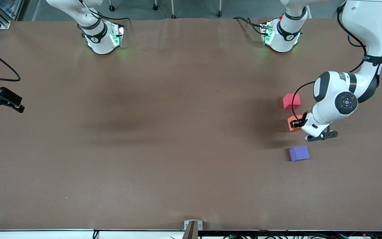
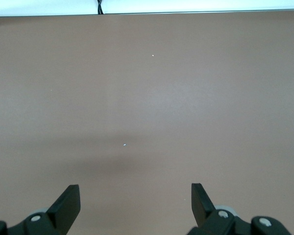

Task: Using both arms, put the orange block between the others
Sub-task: 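Carry the orange cube with the left gripper between the pink and purple cubes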

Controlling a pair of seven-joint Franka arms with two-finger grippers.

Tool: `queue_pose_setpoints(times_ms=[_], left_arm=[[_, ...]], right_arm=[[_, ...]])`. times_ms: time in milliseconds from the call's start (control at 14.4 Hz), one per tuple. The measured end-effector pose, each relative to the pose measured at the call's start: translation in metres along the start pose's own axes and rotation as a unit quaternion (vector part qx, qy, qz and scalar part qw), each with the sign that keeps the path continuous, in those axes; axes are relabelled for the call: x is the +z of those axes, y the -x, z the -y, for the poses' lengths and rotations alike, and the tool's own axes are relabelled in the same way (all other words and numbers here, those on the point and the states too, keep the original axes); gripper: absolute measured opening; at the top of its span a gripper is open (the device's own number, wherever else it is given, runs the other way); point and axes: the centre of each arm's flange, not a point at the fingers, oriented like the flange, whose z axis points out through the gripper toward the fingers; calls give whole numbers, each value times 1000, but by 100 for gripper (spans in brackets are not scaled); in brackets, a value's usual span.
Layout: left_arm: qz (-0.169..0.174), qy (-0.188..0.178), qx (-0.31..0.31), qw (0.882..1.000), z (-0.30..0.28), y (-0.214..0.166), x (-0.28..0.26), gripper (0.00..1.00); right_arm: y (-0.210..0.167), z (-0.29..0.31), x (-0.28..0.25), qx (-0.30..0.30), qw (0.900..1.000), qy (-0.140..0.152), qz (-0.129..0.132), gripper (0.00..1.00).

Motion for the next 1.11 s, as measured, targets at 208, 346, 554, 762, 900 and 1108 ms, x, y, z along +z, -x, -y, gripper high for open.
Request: queue_pose_setpoints(times_ms=[208, 346, 554, 762, 900, 1108], left_arm=[[-9, 5, 9, 1000, 0, 3, 9, 55], [-14, 9, 10, 1000, -1, 3, 17, 55], [-21, 16, 11, 1000, -3, 1, 32, 55], [-23, 17, 11, 1000, -4, 0, 35, 55], [-25, 15, 15, 999, -4, 0, 36, 55], [-26, 15, 15, 999, -3, 0, 36, 55]], right_arm=[[0, 7, 1, -6, 1000, -1, 3, 100], [0, 12, 1, -10, 1000, -1, 3, 100], [-1, 14, 5, -12, 1000, -1, 7, 100], [-2, 12, 10, -10, 1000, -1, 11, 100], [-3, 10, 10, -8, 1000, 0, 11, 100], [-2, 3, 11, -2, 1000, 1, 12, 100]])
